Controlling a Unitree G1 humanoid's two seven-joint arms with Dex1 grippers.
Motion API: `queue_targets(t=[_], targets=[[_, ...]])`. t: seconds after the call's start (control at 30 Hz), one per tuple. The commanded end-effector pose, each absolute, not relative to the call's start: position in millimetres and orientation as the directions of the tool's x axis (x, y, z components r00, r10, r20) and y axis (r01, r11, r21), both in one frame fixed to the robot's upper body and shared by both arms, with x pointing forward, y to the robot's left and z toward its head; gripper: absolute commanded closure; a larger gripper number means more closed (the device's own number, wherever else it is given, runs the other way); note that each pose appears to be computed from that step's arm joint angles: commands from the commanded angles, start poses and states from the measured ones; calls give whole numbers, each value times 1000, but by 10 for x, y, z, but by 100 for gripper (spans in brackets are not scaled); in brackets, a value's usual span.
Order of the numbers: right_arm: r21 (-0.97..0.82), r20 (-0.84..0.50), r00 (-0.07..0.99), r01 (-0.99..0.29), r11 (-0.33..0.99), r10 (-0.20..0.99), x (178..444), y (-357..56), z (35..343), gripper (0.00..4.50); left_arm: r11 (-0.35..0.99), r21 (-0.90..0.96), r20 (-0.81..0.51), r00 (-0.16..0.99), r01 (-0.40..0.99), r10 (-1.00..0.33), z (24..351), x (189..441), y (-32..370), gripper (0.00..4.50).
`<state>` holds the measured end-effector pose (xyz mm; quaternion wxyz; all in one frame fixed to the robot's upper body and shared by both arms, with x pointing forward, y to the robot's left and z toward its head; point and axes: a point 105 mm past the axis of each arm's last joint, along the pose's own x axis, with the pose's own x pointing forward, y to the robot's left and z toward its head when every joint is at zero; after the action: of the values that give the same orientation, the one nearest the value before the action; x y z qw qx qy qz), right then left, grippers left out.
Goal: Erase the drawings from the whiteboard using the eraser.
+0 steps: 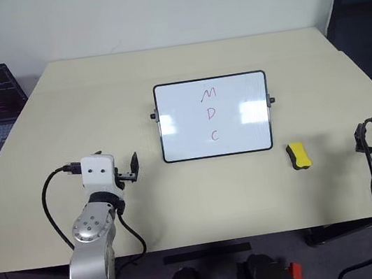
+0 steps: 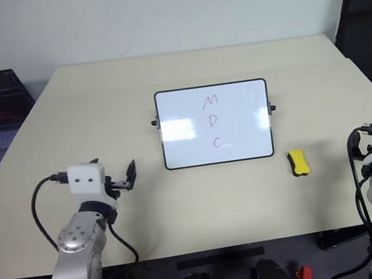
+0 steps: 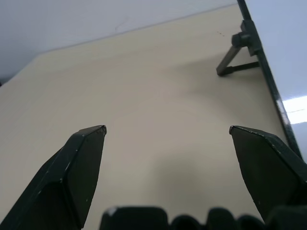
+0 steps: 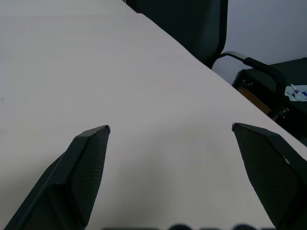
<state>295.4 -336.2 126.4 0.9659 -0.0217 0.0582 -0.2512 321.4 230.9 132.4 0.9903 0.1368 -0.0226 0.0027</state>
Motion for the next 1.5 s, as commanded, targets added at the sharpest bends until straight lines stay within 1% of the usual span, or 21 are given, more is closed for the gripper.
queue_targets(t=[0.03, 0.13, 0.23, 0.3, 0.43, 0.57, 0.67, 0.8, 0.87, 0.93, 1.07, 1.17, 1.27, 1.33, 1.4, 1.5], targets=[[-58, -58, 869, 489, 871, -491, 2989, -3348, 1356, 3, 953, 301, 121, 993, -44, 7, 1515, 3268, 2357, 0], [-46, -53, 873, 482, 875, -484, 3010, -3330, 1379, 3, 953, 298, 146, 989, -52, 9, 1598, 3331, 2370, 0], [-53, -51, 861, 504, 862, -506, 2984, -3390, 1379, 3, 956, 289, 146, 989, -49, 7, 1606, 3387, 2344, 0], [-51, -51, 861, 505, 862, -507, 2984, -3393, 1376, 3, 954, 298, 152, 988, -27, -19, 1634, 3386, 2300, 0], [-46, -65, 863, 499, 865, -501, 2995, -3331, 1332, 3, 958, 288, 144, 989, -7, -36, 1636, 3371, 2338, 0], [-53, -80, 887, 452, 890, -455, 3046, -3250, 1382, 3, 959, 272, 157, 980, 75, -121, 1762, 3394, 2254, 0], [-58, -99, 901, 417, 907, -421, 3076, -3206, 1431, 3, 948, 248, 156, 957, 201, -244, 1859, 3411, 2088, 0], [-64, -127, 925, 353, 934, -358, 3137, -3108, 1537, 3, 847, 181, 119, 844, 500, -523, 1928, 3318, 1671, 0], [-71, -139, 930, 334, 940, -341, 3153, -3080, 1576, 3, 793, 172, 97, 791, 585, -604, 1921, 3266, 1547, 0], [-68, -145, 933, 322, 944, -329, 3175, -3057, 1641, 3, 713, 154, 71, 712, 684, -699, 1883, 3204, 1377, 0], [-60, -172, 936, 301, 952, -307, 3188, -2998, 1712, 3, 528, 134, -18, 535, 838, -845, 1692, 3035, 1106, 0], [-55, -208, 932, 293, 955, -298, 3169, -2963, 1708, 3, 441, 110, -60, 449, 891, -892, 1588, 2936, 1053, 0], [-6, -295, 917, 279, 960, -268, 3152, -2871, 1643, 3, 358, 138, -114, 374, 924, -920, 1459, 2888, 1052, 0], [42, -359, 906, 255, 966, -224, 3153, -2780, 1612, 3, 324, 153, -129, 344, 934, -930, 1421, 2913, 1072, 0], [50, -418, 890, 225, 973, -185, 3152, -2690, 1589, 3, 287, 160, -138, 309, 945, -941, 1403, 2925, 1087, 0], [82, -451, 883, 182, 980, -126, 3167, -2564, 1603, 3, 232, 179, -155, 261, 956, -953, 1369, 2917, 1109, 0]])
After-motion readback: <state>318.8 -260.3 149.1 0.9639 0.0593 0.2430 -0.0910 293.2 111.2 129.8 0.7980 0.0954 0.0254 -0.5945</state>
